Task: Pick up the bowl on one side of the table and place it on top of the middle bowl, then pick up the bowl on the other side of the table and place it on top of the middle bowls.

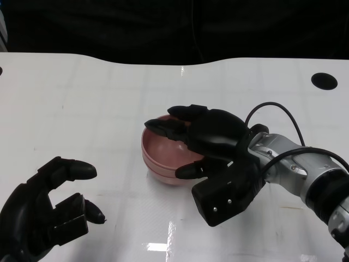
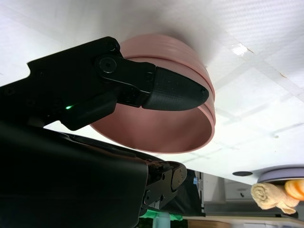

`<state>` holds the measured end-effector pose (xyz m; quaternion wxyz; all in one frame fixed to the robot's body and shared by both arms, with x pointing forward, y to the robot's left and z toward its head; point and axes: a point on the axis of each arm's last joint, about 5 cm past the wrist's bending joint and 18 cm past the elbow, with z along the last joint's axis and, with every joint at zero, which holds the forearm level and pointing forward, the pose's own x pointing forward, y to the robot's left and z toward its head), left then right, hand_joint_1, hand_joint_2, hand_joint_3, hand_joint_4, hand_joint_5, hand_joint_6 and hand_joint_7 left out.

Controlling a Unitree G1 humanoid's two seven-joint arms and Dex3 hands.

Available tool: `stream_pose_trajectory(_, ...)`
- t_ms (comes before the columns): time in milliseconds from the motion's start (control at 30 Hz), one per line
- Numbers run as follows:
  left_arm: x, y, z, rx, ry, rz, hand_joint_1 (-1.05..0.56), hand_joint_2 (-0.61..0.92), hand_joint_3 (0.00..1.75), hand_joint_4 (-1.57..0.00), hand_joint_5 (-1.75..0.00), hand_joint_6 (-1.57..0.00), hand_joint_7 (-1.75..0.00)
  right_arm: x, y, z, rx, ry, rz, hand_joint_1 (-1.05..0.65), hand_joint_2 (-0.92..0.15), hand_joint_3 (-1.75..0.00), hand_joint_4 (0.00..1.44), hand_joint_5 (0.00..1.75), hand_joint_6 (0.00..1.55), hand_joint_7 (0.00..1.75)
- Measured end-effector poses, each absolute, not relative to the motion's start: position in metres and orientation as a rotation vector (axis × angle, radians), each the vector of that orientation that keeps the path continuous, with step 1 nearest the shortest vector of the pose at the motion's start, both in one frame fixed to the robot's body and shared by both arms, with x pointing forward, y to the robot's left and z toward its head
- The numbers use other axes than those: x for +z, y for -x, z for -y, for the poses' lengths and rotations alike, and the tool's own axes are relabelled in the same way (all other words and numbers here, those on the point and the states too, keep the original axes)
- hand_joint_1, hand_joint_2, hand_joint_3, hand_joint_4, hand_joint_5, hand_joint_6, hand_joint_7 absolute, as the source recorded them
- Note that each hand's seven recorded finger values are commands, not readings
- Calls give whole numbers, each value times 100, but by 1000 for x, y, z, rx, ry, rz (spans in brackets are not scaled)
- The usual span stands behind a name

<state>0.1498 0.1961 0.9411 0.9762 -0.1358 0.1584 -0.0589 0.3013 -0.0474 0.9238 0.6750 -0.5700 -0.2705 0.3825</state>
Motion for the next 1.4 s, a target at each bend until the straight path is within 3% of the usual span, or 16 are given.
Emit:
stream_pose_trajectory(267,941,-150,-196,-119,275,-317,34,92,132,-55,-175,-21,-175,935,-294,57,824,1240,703,-105,-92,-76,0,0,0,0)
stream_pose_trajectory(533,942,-151,-196,-118,275,-318,33,92,131,-53,-175,-21,-175,941,-279,87,730,1170,705,-98,-92,-65,0,0,0,0)
stream_pose_trajectory(867,941,-150,-197,-115,275,-318,31,92,132,-53,-175,-20,-175,910,-248,121,523,737,619,-88,-92,-41,0,0,6,2)
stream_pose_trajectory(900,942,-151,-196,-117,276,-316,31,92,132,-53,-175,-20,-175,909,-246,121,508,683,604,-79,-92,-23,2,1,9,2)
stream_pose_trajectory(1000,941,-150,-197,-117,278,-317,31,92,132,-52,-175,-19,-175,905,-236,119,430,399,493,-56,-89,-6,11,4,7,1)
stream_pose_trajectory(1167,941,-151,-196,-119,279,-317,31,92,131,-51,-175,-18,-175,903,-223,113,416,-55,233,-26,-86,-1,21,8,15,3)
stream_pose_trajectory(1267,941,-150,-196,-120,280,-317,31,92,131,-50,-175,-18,-175,903,-220,119,421,-322,81,-16,-91,-4,36,15,20,3)
stream_pose_trajectory(1400,941,-151,-196,-120,280,-317,31,92,131,-49,-175,-17,-175,905,-211,135,434,-676,-78,-9,-92,-20,68,25,41,5)
